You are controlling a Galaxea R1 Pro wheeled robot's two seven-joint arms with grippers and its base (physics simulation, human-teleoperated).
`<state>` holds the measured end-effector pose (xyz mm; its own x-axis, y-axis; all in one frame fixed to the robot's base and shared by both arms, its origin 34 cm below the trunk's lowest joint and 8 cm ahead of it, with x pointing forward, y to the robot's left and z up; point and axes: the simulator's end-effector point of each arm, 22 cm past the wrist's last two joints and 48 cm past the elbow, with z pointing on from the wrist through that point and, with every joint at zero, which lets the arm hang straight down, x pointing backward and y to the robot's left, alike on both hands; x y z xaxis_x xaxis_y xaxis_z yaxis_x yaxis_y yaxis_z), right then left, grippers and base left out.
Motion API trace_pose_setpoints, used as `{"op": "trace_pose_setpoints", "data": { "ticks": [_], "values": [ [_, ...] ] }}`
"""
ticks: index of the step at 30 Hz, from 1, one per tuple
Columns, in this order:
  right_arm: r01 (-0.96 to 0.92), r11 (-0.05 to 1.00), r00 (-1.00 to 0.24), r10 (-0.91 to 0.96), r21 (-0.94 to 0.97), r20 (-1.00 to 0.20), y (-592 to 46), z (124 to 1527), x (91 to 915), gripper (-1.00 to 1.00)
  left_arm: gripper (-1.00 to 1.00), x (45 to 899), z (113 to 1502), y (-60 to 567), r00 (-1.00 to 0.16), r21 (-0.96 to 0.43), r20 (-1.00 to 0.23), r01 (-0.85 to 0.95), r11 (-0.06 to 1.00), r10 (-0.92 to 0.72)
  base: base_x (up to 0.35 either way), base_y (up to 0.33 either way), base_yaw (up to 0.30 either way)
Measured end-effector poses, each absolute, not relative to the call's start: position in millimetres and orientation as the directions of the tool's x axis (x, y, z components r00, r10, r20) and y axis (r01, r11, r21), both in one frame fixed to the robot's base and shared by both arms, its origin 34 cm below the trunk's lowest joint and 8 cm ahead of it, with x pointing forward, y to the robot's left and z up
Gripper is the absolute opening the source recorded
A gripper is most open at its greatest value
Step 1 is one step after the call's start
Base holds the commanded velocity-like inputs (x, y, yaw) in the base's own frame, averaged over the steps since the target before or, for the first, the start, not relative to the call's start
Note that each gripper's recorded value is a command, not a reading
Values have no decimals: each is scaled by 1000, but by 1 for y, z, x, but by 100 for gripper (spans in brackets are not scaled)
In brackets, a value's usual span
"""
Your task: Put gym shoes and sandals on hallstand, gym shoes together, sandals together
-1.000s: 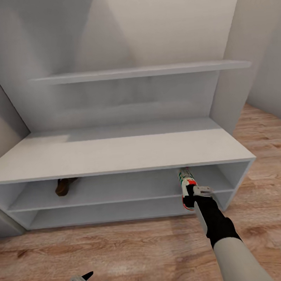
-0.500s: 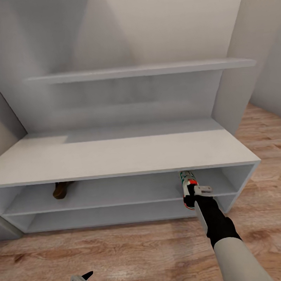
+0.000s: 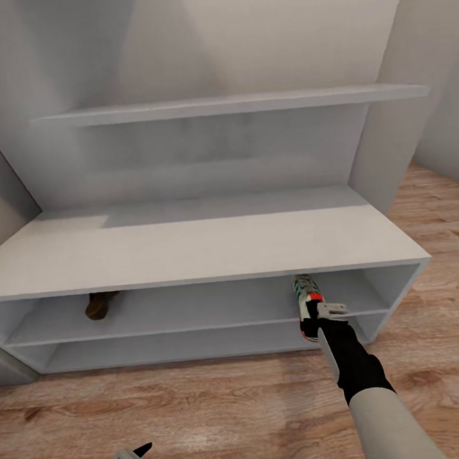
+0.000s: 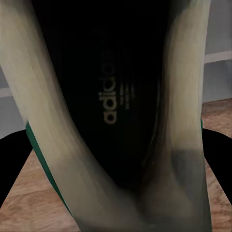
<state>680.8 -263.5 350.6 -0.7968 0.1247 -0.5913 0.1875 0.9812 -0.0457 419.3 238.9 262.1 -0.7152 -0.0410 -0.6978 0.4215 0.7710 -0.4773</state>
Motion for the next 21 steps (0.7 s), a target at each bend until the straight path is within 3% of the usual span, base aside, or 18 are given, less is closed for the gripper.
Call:
{"op": "trace_pose_setpoints", "data": {
  "ticks": [11,21],
  "values": [
    [188,981,-797,124,-49,-591,-265,351,680,-100,100,420,263,241,-714,-476,-699,418,774,-45,134,0,1],
    [189,980,-796,120,-56,-594,-267,353,681,-100,100,419,262,240,-715,-478,-697,417,773,-45,43,0,0]
  ]
}}
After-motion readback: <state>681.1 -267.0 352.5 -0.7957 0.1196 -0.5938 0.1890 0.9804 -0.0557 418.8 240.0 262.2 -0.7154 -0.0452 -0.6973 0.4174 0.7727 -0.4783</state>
